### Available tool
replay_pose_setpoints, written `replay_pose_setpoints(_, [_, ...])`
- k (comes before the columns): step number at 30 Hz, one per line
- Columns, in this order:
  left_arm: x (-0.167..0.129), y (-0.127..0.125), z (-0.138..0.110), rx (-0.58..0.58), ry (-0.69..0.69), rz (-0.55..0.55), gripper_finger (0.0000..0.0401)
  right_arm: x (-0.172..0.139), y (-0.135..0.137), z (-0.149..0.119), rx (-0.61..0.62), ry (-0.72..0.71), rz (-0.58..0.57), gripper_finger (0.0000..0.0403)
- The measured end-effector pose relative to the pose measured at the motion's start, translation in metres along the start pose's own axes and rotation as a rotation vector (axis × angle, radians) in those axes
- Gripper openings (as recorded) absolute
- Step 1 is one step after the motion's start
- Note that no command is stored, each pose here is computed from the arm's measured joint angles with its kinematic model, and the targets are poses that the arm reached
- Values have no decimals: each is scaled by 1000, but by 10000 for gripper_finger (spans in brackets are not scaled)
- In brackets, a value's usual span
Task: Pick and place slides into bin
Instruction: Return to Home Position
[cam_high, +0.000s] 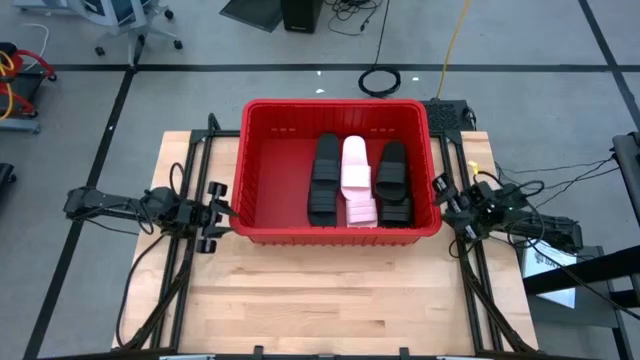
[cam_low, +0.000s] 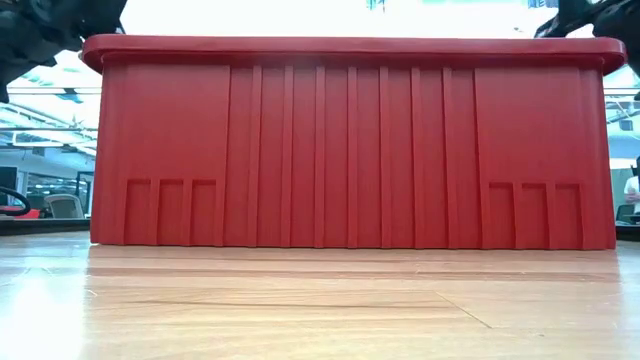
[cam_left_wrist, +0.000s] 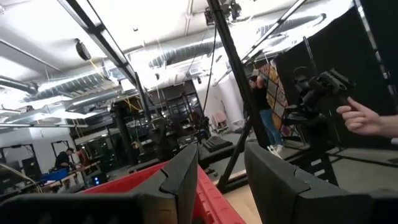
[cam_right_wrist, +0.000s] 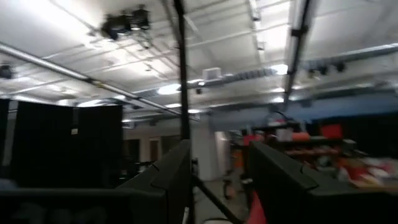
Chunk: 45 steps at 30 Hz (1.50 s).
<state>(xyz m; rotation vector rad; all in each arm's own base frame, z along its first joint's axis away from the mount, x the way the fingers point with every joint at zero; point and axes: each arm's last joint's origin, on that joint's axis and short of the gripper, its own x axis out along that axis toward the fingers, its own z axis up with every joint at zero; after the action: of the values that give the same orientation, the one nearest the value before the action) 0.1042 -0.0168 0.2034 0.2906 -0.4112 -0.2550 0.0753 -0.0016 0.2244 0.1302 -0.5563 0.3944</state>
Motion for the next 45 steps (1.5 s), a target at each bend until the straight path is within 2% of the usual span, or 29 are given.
replay_pose_setpoints(10, [0,2,-1,4,27,59,141,-3,-15,-13,-4,54,-372,151])
replay_pose_setpoints(18, [0,1,-4,-2,58,67,141,-5,-18,-14,-116,60,-481,151])
replay_pose_setpoints(24, [0,1,-6,7,79,61,141,-9,-24,-22,-112,126,-658,151])
replay_pose_setpoints(45, [-1,0,-11,-33,140,67,141,-10,-24,-24,-105,147,-668,151])
